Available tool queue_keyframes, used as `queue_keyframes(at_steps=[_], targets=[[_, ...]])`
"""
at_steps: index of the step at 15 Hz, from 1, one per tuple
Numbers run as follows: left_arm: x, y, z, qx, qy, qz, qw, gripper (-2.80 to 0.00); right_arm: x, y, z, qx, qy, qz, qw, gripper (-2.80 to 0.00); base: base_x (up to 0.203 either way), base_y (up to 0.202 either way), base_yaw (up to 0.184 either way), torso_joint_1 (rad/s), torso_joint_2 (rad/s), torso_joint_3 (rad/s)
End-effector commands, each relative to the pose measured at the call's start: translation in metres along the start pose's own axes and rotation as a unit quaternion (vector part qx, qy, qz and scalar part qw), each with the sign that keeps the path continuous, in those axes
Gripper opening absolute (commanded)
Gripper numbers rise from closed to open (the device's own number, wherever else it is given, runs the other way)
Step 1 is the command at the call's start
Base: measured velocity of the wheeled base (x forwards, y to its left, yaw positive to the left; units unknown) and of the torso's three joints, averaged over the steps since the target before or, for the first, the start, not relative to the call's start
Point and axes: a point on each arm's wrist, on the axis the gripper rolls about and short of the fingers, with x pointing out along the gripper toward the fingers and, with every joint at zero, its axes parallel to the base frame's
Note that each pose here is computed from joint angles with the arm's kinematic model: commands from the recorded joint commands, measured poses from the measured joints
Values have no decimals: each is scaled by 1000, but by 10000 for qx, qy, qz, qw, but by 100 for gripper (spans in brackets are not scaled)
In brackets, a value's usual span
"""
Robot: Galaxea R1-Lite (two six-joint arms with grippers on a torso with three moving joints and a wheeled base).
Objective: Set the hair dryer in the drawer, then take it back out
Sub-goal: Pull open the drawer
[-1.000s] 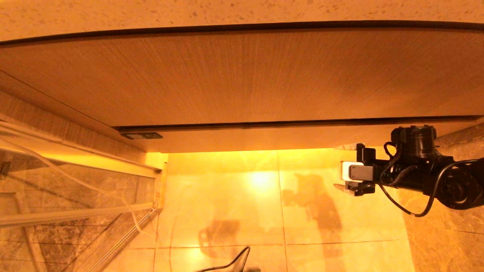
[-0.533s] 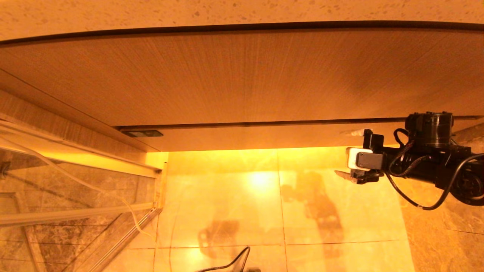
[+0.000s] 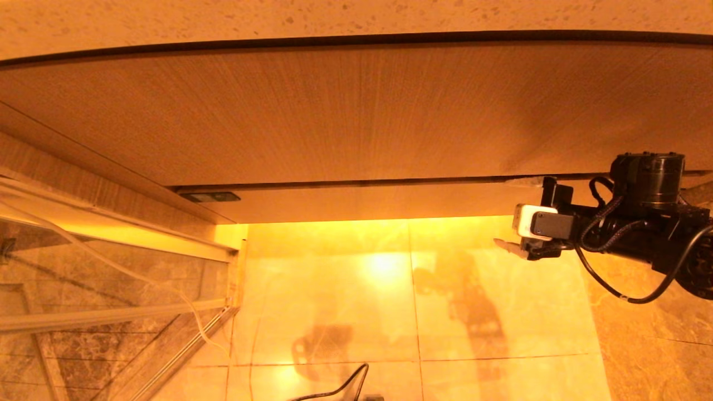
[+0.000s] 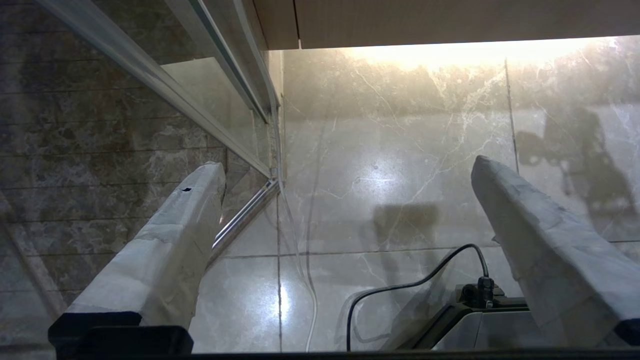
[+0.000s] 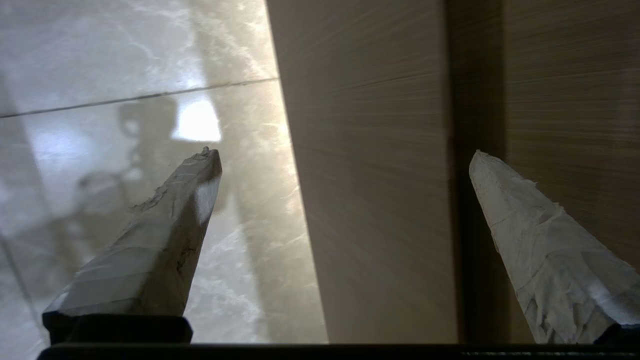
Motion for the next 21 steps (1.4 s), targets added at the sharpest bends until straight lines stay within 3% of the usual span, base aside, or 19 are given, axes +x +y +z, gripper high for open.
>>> queue_keyframes(at_steps=[1,11,21], targets=[[0,0,0,0,0,0,10000,0,4,0,0,-77,-43,-101,9999,0,0,0,0,0,0,0],[0,0,0,0,0,0,10000,0,28,4,-7,-139,-166,-556,9982,0,0,0,0,0,0,0],[0,0,0,0,0,0,10000,0,43,10,-10,-228,-198,-618,9976,0,0,0,0,0,0,0]])
